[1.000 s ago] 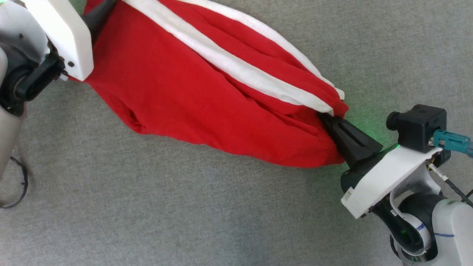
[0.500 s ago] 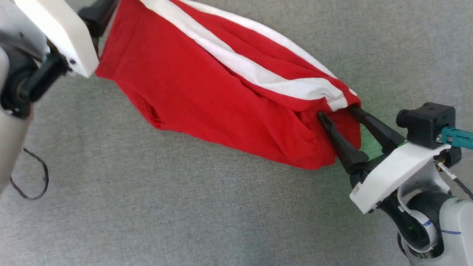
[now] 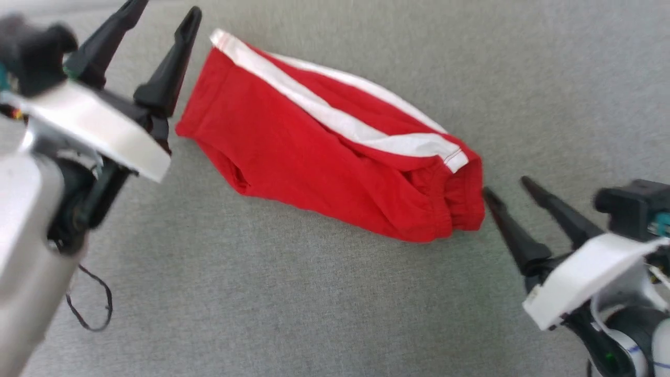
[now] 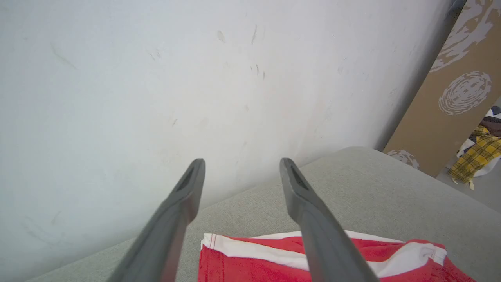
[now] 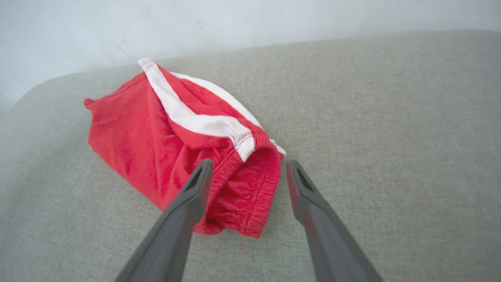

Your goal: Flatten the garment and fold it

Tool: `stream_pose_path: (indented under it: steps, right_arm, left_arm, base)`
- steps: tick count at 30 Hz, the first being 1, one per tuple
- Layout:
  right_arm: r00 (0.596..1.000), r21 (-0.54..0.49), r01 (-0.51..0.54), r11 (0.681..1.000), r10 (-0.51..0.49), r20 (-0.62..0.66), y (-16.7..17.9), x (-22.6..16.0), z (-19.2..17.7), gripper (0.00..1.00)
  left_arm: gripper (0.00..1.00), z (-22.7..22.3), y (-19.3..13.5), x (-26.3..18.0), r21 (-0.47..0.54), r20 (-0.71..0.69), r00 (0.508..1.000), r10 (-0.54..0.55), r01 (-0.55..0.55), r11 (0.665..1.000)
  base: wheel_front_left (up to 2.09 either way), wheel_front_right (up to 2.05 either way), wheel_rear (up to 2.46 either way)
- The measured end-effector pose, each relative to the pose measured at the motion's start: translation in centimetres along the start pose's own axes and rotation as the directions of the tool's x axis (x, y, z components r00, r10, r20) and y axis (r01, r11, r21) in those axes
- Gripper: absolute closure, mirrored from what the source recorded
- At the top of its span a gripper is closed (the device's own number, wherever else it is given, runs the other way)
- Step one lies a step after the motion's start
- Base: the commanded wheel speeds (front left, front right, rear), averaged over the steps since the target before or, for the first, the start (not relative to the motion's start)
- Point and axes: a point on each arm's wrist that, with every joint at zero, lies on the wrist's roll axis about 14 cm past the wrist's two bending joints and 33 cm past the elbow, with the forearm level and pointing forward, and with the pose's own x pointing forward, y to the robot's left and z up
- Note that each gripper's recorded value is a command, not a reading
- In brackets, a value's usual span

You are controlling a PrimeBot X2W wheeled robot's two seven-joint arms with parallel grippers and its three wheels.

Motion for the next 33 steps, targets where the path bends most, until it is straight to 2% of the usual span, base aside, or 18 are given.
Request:
stream_pose_path:
  steps: [7, 13, 16, 26, 33]
  right_arm:
    - [0.971, -0.088, 0.104, 0.991, -0.082, 0.225, -0.9, -3.5, 3.9, 0.00]
    - [0.919, -0.124, 0.177, 0.976, -0.119, 0.375, -1.3, -6.0, 5.3, 0.00]
    - [0.902, -0.129, 0.199, 0.971, -0.131, 0.411, -1.7, -6.5, 5.0, 0.00]
    - [0.913, -0.066, 0.169, 0.983, -0.131, 0.387, -2.1, -5.8, 1.9, 0.00]
    - [0.950, -0.076, 0.133, 0.988, -0.105, 0.295, -1.5, -3.4, 0.3, 0.00]
  left_arm:
    - [0.00, 4.4, -1.0, -4.8, 0.083, 0.244, 0.962, 0.121, -0.145, 0.986]
    - [0.00, 4.1, -2.6, -9.1, 0.090, 0.288, 0.934, 0.211, -0.245, 0.965]
    - [0.00, 3.6, -3.3, -10.9, 0.088, 0.290, 0.923, 0.253, -0.289, 0.953]
    - [0.00, 2.3, -2.3, -16.4, 0.086, 0.294, 0.858, 0.421, -0.463, 0.882]
    - [0.00, 2.4, -1.7, -17.7, 0.086, 0.306, 0.845, 0.439, -0.483, 0.871]
  base:
    - [0.00, 0.00, 0.00]
    - [0.00, 0.00, 0.00]
    - [0.00, 0.00, 0.00]
    - [0.00, 0.00, 0.00]
    - [0.00, 0.00, 0.00]
